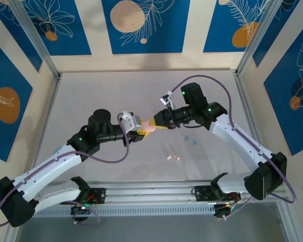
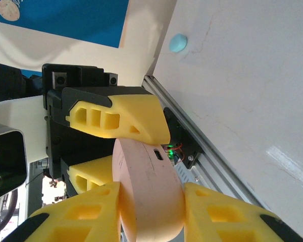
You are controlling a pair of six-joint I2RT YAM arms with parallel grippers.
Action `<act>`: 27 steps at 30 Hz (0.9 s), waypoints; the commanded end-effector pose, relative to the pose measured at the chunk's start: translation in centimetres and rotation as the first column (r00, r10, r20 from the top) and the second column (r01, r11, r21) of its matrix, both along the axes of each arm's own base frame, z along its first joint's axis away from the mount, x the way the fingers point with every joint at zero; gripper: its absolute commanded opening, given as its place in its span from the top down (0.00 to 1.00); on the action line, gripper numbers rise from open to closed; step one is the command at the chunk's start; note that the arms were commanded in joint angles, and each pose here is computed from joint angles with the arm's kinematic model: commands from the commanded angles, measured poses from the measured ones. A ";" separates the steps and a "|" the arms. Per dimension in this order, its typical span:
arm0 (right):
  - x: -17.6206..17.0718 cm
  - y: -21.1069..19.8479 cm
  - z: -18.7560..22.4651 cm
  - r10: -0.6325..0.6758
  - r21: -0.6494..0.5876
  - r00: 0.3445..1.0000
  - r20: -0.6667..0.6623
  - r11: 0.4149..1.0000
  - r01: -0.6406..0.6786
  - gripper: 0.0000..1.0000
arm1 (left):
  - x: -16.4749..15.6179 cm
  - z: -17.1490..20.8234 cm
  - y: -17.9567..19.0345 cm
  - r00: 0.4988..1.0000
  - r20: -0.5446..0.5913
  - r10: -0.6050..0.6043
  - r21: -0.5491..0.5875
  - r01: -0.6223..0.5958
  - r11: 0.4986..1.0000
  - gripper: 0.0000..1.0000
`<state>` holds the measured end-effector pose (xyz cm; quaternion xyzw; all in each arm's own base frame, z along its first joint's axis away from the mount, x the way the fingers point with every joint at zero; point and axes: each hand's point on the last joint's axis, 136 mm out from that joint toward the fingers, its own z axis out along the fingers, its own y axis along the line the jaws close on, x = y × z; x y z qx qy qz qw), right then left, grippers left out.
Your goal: Insert wireless bluetooth earbuds into charging case
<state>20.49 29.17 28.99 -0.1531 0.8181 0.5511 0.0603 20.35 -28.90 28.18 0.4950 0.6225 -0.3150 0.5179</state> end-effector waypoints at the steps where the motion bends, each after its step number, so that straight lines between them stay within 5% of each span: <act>1: -1.4 0.9 0.7 0.093 0.071 0.995 -0.032 0.993 -0.090 0.59 | 0.1 2.0 -0.2 0.999 0.053 -0.001 -0.040 0.003 0.999 0.81; 4: -1.3 0.9 0.5 0.089 0.066 0.996 -0.032 0.994 -0.086 0.58 | 0.0 2.0 -0.1 0.998 0.057 0.000 -0.041 0.003 0.999 0.80; 10: -1.0 0.6 0.2 0.071 0.063 0.997 -0.042 0.996 -0.068 0.76 | 0.1 2.2 -0.1 0.998 0.061 0.007 -0.046 -0.004 0.999 0.79; 15: -0.6 0.4 1.3 0.064 0.155 0.996 -0.061 0.986 -0.054 0.81 | 0.0 3.4 0.3 0.994 0.110 0.028 -0.126 -0.015 0.992 0.49; 17: -0.5 0.5 2.2 0.078 0.229 0.994 -0.072 0.972 -0.059 0.81 | -0.1 4.0 0.5 0.989 0.141 0.039 -0.181 -0.013 0.983 0.44; 27: -0.1 0.5 5.0 0.116 0.391 0.989 -0.095 0.918 -0.070 0.80 | -0.8 6.2 0.0 0.978 0.210 0.012 -0.349 0.064 0.935 0.40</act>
